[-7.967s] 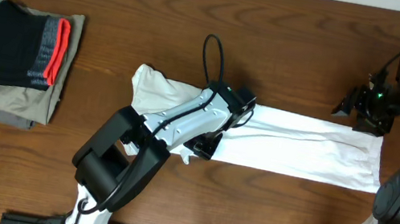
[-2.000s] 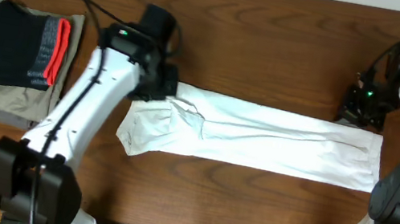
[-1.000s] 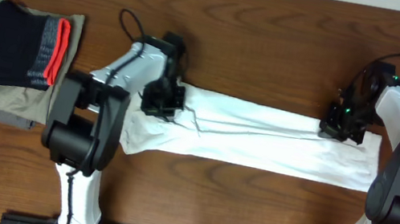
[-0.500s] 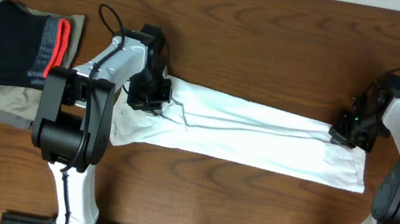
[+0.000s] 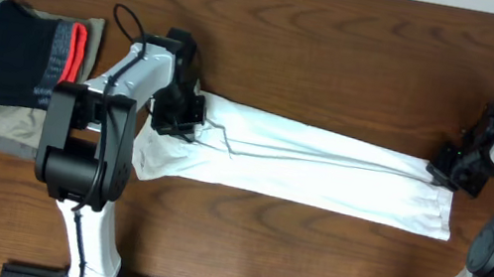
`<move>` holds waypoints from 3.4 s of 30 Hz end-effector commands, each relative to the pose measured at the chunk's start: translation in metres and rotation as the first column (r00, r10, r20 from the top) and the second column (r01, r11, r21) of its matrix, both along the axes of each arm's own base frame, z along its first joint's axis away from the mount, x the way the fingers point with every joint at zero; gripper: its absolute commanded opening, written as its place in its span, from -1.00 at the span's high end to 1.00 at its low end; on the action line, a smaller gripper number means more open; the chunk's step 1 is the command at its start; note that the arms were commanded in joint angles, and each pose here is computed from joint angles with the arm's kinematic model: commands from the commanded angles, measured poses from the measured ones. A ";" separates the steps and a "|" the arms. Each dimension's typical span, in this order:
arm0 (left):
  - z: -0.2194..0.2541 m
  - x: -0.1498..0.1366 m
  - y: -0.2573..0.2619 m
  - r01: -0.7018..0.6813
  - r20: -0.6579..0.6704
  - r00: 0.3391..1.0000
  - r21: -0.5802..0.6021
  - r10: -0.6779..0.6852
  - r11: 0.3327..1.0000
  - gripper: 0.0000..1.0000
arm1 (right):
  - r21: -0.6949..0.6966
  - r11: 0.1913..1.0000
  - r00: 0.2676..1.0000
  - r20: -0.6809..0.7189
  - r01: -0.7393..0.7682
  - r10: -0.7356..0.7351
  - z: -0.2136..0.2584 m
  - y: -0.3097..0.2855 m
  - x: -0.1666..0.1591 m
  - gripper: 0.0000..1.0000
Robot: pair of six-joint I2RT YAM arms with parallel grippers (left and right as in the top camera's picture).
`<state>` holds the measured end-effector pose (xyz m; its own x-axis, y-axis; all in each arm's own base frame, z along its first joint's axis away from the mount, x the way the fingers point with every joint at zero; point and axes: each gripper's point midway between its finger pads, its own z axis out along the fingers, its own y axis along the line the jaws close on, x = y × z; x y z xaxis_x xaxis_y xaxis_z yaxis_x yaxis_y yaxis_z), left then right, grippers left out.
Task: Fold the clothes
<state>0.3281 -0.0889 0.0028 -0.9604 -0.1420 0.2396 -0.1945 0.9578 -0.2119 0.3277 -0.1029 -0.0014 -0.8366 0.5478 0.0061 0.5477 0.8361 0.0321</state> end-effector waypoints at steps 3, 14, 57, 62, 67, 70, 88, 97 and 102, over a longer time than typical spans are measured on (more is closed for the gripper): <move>0.019 0.012 0.016 -0.015 0.045 0.999 0.034 0.014 0.999 0.85 | -0.070 0.994 0.996 0.006 0.086 -0.086 0.008 -0.030 -0.004 0.98; 0.094 0.027 0.022 -0.025 0.274 0.962 0.056 0.009 0.998 0.17 | -0.062 0.994 0.996 0.030 0.090 -0.088 0.042 -0.035 0.013 0.98; 0.118 0.023 0.023 -0.027 0.332 0.943 0.049 0.010 0.998 -0.96 | 0.474 0.865 0.959 0.283 -0.164 0.027 0.012 -0.017 -0.061 -0.99; 0.118 0.023 0.023 -0.027 0.332 0.943 0.048 0.010 0.998 -0.96 | 0.462 0.881 0.979 0.203 -0.106 0.011 0.001 -0.016 -0.073 -0.99; 0.118 0.023 0.023 -0.028 0.332 0.943 0.048 0.010 0.998 -0.96 | 0.466 0.879 0.986 0.164 -0.096 0.021 -0.003 -0.006 -0.073 -0.82; 0.118 0.023 0.023 -0.028 0.331 0.944 0.048 0.010 0.998 -0.96 | 0.470 0.877 0.991 0.126 -0.097 0.042 -0.007 0.006 -0.075 -0.76; 0.118 0.023 0.023 -0.027 0.329 0.944 0.049 0.010 0.998 -0.96 | 0.363 0.931 1.000 0.018 -0.029 0.024 -0.027 0.003 -0.082 0.98; 0.118 0.022 0.023 -0.027 0.327 0.945 0.049 0.010 0.998 -0.96 | 0.118 0.988 0.993 -0.080 0.097 -0.088 0.005 -0.058 -0.065 0.98; 0.118 0.022 0.023 -0.027 0.328 0.945 0.049 0.010 0.998 -0.96 | 0.082 0.993 0.995 -0.053 0.085 -0.081 0.045 -0.071 -0.042 0.98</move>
